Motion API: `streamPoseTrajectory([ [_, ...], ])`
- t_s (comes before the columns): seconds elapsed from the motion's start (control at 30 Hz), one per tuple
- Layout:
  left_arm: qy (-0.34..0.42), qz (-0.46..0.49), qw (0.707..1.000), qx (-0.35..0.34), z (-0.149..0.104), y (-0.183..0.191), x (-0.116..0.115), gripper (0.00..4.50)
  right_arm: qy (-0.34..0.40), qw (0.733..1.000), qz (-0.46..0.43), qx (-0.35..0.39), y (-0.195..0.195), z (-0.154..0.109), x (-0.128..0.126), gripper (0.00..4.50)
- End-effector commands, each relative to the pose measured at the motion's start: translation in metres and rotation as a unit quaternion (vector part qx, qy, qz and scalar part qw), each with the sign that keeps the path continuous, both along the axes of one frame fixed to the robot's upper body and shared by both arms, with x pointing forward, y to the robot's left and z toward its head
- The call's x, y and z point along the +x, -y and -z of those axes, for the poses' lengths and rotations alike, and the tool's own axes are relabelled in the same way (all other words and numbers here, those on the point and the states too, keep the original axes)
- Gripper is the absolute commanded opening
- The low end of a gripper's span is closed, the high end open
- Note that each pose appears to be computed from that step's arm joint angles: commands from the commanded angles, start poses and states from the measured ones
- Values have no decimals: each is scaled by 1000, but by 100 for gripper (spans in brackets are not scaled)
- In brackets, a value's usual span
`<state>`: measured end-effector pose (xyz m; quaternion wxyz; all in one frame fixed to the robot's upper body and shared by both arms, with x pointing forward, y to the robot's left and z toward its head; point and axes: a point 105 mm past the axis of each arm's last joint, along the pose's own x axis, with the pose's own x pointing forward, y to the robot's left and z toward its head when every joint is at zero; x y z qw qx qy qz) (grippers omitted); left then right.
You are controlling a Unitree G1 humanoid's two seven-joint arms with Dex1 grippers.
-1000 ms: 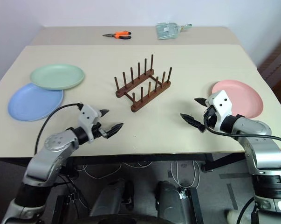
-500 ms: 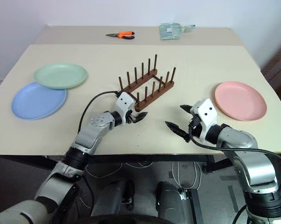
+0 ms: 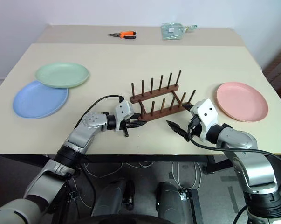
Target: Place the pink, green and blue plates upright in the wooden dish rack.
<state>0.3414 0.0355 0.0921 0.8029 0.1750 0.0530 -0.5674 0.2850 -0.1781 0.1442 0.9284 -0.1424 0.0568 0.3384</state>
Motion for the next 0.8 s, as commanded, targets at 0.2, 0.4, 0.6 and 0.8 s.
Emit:
streamPoseTrajectory([
  [0.2, 7, -130, 992, -7, -15, -60, 31, 415, 8, 999, 32, -39, 23, 5, 4, 425],
  [0.4, -20, -109, 994, -3, -14, -63, -7, 278, -22, 996, 46, -76, 34, 22, 9, 169],
  [0.6, -31, -81, 996, 17, -3, -2, -28, 223, -25, 990, 69, -118, 30, 33, 35, 22],
  [0.8, -40, -228, 972, 46, 12, 5, 17, 223, -29, 986, 94, -136, 24, 41, 68, 22],
])
